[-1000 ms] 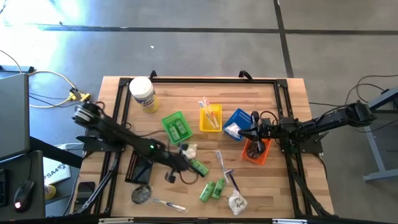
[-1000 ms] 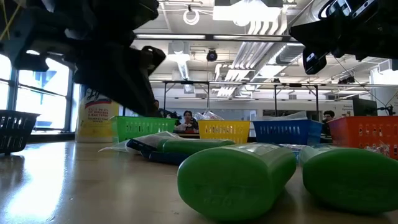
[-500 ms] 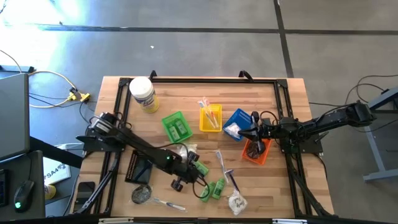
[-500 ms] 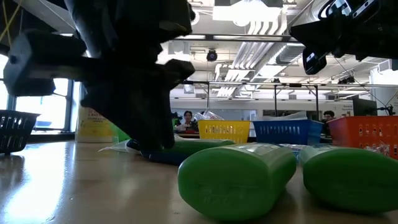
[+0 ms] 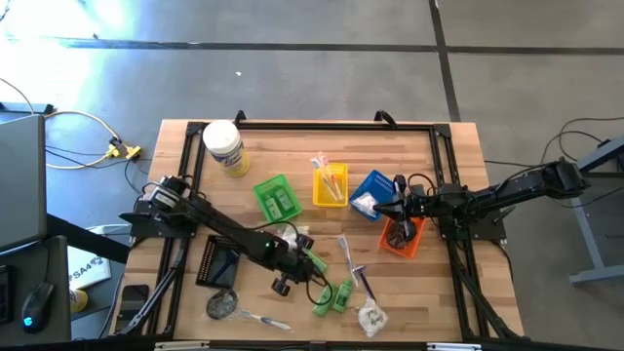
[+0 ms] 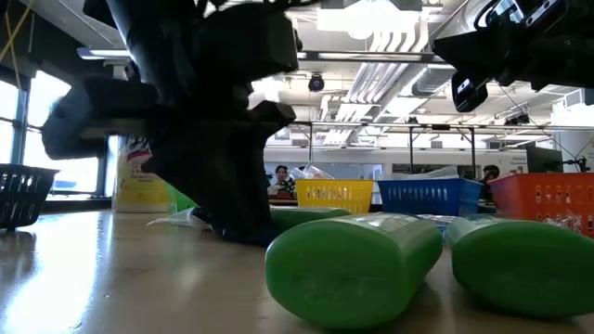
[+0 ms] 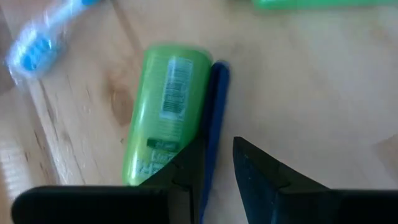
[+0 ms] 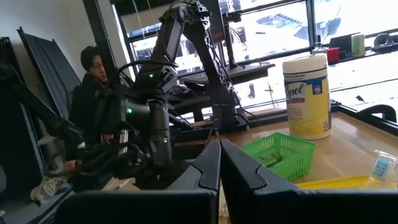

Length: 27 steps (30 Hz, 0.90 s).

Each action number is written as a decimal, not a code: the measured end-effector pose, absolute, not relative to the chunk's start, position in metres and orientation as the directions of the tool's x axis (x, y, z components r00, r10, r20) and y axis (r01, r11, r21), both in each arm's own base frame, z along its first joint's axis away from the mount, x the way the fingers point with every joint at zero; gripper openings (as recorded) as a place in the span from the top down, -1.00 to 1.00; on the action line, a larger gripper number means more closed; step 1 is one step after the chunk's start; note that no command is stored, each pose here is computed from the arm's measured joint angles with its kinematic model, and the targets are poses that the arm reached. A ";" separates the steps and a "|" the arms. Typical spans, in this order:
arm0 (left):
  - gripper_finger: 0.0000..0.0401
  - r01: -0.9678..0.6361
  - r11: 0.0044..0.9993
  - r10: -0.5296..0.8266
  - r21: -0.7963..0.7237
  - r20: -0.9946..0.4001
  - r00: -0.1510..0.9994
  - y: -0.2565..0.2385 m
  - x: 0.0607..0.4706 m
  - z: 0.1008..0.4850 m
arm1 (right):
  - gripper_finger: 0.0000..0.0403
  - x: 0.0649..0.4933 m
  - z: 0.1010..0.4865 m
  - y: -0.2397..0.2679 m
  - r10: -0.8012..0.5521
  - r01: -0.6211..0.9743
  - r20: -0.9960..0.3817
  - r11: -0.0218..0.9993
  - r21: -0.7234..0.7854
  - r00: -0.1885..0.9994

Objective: Pick & Place Travel size toiletries
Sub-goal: Put the left razor into the black bin

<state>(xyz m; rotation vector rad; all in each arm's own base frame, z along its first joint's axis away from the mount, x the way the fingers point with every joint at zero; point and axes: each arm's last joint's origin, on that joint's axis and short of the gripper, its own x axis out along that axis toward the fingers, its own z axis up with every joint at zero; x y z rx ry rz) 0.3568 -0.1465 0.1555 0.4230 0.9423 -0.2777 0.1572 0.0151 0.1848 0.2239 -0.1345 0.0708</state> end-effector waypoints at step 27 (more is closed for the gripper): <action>0.61 0.391 0.919 -0.110 0.046 -0.923 0.368 -0.137 0.347 0.141 | 0.99 0.157 0.184 0.015 0.055 -0.083 0.134 0.973 0.217 0.989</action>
